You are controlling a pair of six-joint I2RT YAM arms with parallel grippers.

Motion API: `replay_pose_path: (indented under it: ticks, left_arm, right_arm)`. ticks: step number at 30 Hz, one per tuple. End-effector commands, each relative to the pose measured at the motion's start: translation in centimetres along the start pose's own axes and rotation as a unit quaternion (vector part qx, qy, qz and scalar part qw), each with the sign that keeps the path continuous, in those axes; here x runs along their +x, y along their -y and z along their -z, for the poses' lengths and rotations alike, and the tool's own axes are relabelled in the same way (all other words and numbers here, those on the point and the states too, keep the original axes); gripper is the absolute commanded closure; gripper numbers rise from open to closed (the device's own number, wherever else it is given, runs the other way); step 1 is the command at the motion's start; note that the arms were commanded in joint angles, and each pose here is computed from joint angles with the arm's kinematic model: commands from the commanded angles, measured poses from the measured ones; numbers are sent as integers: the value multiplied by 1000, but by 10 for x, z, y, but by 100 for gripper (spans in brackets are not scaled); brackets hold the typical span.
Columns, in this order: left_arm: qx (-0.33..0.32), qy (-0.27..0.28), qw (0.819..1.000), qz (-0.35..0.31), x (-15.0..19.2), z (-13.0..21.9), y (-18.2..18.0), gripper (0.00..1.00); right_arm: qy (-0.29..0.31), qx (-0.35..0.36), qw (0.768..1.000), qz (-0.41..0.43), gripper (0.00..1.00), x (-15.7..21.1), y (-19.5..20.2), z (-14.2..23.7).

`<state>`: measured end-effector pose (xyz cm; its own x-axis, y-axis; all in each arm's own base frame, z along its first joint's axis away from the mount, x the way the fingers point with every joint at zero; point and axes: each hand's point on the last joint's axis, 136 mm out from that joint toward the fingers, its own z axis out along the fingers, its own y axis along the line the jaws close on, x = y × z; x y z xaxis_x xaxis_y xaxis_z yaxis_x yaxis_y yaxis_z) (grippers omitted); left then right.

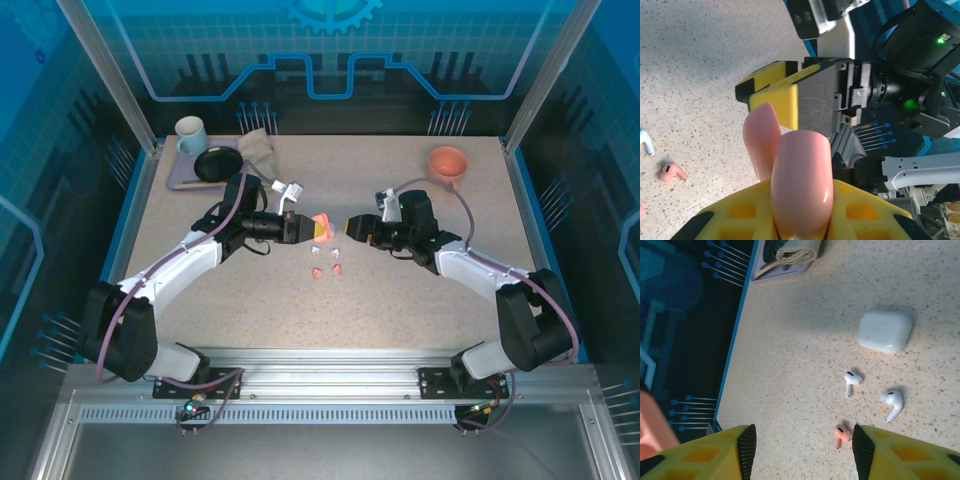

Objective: Insert wireless bluetooth earbuds into charging case

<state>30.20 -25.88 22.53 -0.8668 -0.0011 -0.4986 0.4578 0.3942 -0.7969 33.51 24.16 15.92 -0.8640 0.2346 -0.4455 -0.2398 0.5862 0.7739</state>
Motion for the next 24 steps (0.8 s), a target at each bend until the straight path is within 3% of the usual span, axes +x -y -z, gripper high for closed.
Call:
replay_pose_path:
  ticks: [1,9,11,24]
  left_arm:
    - [23,0,999,-33,-3,2,16,98]
    - [31,-3,999,-35,-7,0,19,98]
    - [33,-3,999,-36,-9,0,20,98]
    - [53,-9,998,-44,-15,1,31,98]
  right_arm:
    - [1,-47,998,35,48,-3,-34,15]
    - [-33,-112,990,79,52,3,-74,19]
    - [-37,-124,987,91,57,2,-85,18]
    - [-63,-130,985,99,66,17,-83,7]
